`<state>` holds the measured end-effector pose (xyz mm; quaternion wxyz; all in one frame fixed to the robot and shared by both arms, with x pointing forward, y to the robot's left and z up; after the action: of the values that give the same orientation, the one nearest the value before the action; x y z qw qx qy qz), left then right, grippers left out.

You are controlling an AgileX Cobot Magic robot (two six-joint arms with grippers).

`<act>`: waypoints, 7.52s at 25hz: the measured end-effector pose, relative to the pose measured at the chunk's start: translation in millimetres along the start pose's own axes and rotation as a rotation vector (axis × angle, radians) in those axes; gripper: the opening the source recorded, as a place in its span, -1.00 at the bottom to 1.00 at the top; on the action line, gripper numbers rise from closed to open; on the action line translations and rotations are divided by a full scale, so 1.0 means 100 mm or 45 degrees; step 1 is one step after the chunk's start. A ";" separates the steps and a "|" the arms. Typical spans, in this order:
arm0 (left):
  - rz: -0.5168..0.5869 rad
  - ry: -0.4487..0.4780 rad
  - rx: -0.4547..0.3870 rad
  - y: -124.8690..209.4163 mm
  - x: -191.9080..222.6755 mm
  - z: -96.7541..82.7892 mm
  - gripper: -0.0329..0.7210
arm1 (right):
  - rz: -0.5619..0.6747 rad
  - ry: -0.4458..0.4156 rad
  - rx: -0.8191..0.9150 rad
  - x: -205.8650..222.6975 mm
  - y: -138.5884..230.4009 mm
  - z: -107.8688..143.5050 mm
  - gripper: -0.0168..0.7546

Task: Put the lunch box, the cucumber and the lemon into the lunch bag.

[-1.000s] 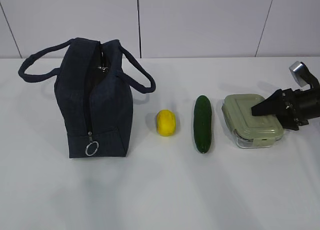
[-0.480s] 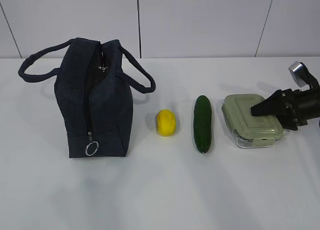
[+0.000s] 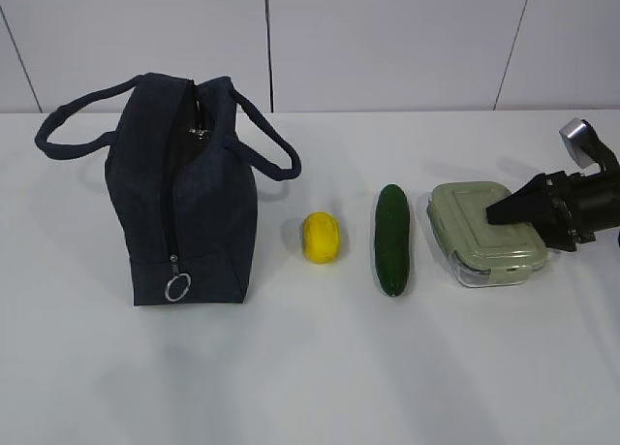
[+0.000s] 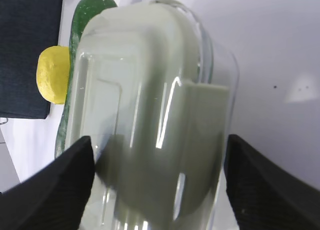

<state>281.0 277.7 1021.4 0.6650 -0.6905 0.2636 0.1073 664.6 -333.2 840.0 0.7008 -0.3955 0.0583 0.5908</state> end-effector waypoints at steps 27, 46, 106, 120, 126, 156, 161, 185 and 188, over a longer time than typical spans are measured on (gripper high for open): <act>0.000 0.000 0.000 0.00 0.00 0.00 -0.28 | 0.022 -0.034 0.006 -0.01 0.01 0.04 0.10; 0.492 0.243 -0.315 -0.91 0.85 -0.28 -0.28 | 0.022 -0.035 0.011 -0.01 0.01 0.04 0.09; 0.960 0.182 -0.089 -1.57 3.22 -0.10 -0.86 | 0.023 -0.041 0.044 0.00 0.01 0.05 0.07; 0.946 0.173 -0.048 -1.73 3.16 -0.08 -0.86 | -0.031 -0.042 0.097 0.03 -0.07 0.07 0.00; 0.952 0.162 -0.037 -1.72 3.16 -0.07 -0.86 | -0.044 -0.019 0.086 0.09 -0.14 0.13 -0.02; 1.012 0.165 0.012 -1.66 3.12 -0.15 -0.86 | -0.152 -0.148 -0.198 0.26 -0.77 1.57 -0.03; 1.016 0.170 0.019 -1.66 3.11 -0.18 -0.87 | -0.136 -0.209 -0.233 0.42 -0.83 1.84 -0.03; 1.026 0.274 0.054 -1.61 3.08 -0.67 -0.87 | -0.099 -0.402 -0.347 0.81 -0.91 2.63 -0.03; 1.026 0.290 0.038 -1.61 3.08 -0.69 -0.87 | -0.090 -0.395 -0.353 0.81 -0.90 2.63 -0.03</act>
<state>606.5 138.0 1012.8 0.5463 -0.5298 0.5862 0.2781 665.7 -105.2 1017.8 0.6605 -0.3942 -0.1463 0.6220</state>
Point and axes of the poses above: a point on each arm's last joint axis where the gripper is mounted, x pointing out along that axis toward the gripper, z along the wrist's bending axis when the last joint is at zero, y = z × x, the point moved 6 cm from there along x, pointing out along that axis toward the gripper, and after that the axes turned 10 degrees about -x, right-handed, at the moved point
